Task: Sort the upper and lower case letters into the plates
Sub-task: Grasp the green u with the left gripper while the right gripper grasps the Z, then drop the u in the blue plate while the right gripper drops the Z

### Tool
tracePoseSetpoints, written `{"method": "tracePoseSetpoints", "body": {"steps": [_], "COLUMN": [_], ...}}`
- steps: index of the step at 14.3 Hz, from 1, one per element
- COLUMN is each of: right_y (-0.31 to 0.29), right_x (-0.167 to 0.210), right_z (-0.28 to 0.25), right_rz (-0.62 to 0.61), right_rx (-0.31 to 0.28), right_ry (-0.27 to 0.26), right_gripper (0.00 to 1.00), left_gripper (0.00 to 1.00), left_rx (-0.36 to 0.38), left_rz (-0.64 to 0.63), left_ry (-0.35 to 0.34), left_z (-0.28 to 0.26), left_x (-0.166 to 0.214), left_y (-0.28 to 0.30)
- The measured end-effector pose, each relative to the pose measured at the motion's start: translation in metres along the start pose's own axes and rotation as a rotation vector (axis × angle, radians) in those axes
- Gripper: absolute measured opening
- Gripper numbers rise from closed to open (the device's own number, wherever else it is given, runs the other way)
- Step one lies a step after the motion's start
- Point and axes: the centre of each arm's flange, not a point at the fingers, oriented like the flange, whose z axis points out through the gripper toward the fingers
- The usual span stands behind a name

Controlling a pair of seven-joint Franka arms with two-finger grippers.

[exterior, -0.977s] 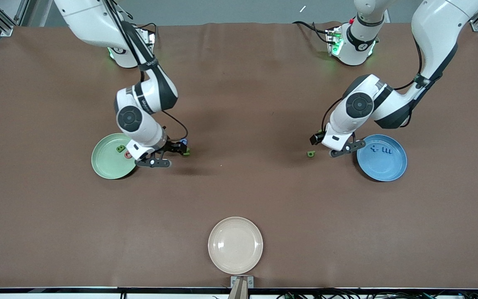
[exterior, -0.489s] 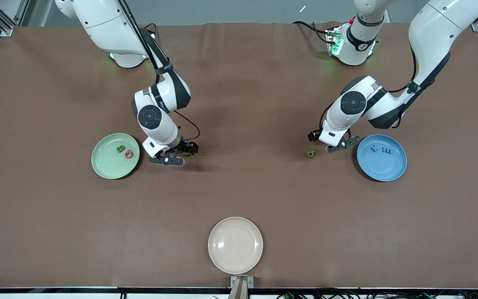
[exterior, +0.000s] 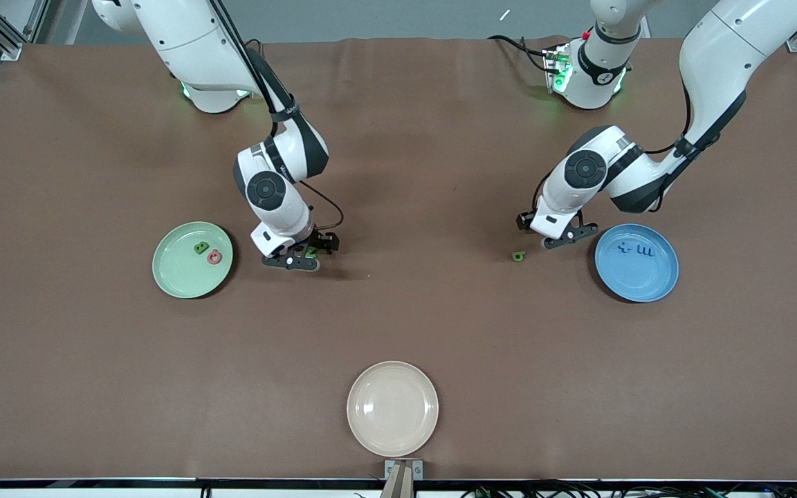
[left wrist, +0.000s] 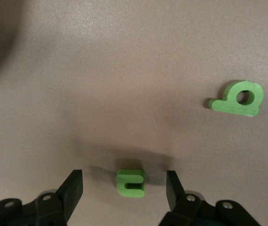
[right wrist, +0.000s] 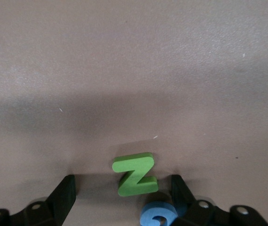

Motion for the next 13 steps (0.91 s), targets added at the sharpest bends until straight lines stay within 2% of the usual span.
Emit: {"method": "tracePoseSetpoints", "body": {"steps": [2, 3, 4, 5, 6, 7, 10, 12, 13], "right_y": [-0.002, -0.002, -0.002, -0.002, -0.002, -0.001, 0.009, 0.018, 0.022], "right_x": [0.001, 0.001, 0.001, 0.002, 0.002, 0.003, 0.012, 0.023, 0.027], "right_z": [-0.003, -0.003, -0.003, -0.004, -0.005, -0.006, -0.007, -0.012, -0.017], "right_rz": [-0.001, -0.001, -0.001, 0.000, 0.002, 0.006, 0.028, 0.050, 0.060], "right_rx": [0.004, 0.004, 0.005, 0.006, 0.007, 0.006, 0.003, 0.007, 0.007], "right_ry": [0.004, 0.004, 0.006, 0.008, 0.009, 0.008, 0.014, 0.022, 0.017], "right_gripper": [0.72, 0.71, 0.66, 0.56, 0.44, 0.41, 0.41, 0.41, 0.37], "left_gripper": [0.70, 0.70, 0.66, 0.66, 0.59, 0.59, 0.37, 0.33, 0.33], "left_rx": [0.003, 0.001, -0.004, -0.006, 0.000, 0.000, 0.002, 0.003, 0.003], "left_rz": [-0.003, -0.006, -0.004, -0.006, -0.009, -0.009, -0.011, -0.015, -0.025], "left_ry": [0.009, 0.013, 0.013, 0.012, 0.013, 0.013, 0.013, 0.014, 0.014], "left_z": [0.004, 0.006, 0.008, 0.009, 0.009, 0.009, 0.009, 0.009, 0.009], "left_x": [-0.002, -0.002, -0.003, -0.003, -0.002, -0.002, -0.001, -0.001, -0.001], "left_y": [0.001, 0.002, 0.002, 0.002, 0.001, 0.001, 0.000, 0.000, 0.000]}}
